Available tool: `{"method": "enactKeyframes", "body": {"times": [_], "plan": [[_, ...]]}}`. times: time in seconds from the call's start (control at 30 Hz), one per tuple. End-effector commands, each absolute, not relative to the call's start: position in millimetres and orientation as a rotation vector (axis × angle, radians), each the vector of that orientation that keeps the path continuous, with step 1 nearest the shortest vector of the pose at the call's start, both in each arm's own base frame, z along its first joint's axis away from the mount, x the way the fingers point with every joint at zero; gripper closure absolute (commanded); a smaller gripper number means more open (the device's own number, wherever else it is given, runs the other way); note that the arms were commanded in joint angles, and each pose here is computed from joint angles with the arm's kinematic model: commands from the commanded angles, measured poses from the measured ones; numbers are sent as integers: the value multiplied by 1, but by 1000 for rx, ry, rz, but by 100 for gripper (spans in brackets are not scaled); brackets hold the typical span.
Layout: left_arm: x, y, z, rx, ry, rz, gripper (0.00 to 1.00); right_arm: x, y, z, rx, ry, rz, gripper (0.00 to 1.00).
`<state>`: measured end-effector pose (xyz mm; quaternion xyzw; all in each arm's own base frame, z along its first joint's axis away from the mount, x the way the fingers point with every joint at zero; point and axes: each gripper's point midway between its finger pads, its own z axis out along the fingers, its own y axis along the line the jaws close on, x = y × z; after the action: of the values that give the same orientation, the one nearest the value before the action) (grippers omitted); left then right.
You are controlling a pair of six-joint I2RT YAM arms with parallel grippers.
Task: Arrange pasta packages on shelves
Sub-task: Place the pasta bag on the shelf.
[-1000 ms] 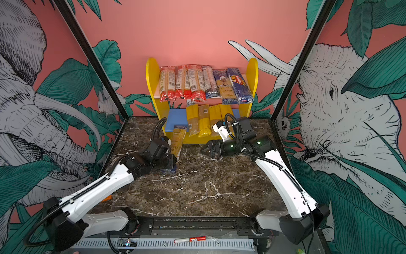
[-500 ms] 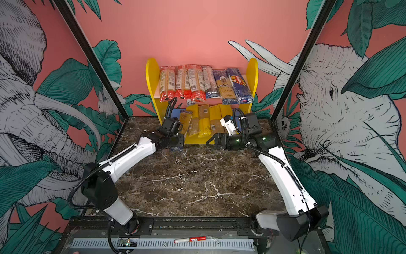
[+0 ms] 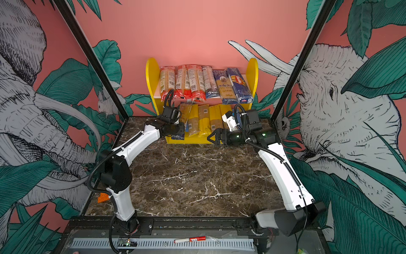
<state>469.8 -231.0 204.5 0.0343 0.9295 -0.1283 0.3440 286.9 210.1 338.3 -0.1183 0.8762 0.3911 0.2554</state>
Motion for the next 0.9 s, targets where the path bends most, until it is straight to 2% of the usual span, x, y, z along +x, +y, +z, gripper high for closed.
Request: {"method": "enactKeyframes", "body": {"times": [0.0,0.53,0.57,0.73,0.87], "plan": [[509,-222,271,22,2194,-418,100,294,208,350,-293,2340,1047,1],[540,-209,250,-53,2210,-433,100,297,203,352,-246,2348,1018,1],[540,-209,248,-55,2215,-434,98,297,203,353,-245,2348,1017,1],[540,-211,238,-64,2237,-444,57,297,202,351,-241,2354,1013,1],[541,-211,233,-77,2249,-451,41,297,202,351,-241,2359,1013,1]]}}
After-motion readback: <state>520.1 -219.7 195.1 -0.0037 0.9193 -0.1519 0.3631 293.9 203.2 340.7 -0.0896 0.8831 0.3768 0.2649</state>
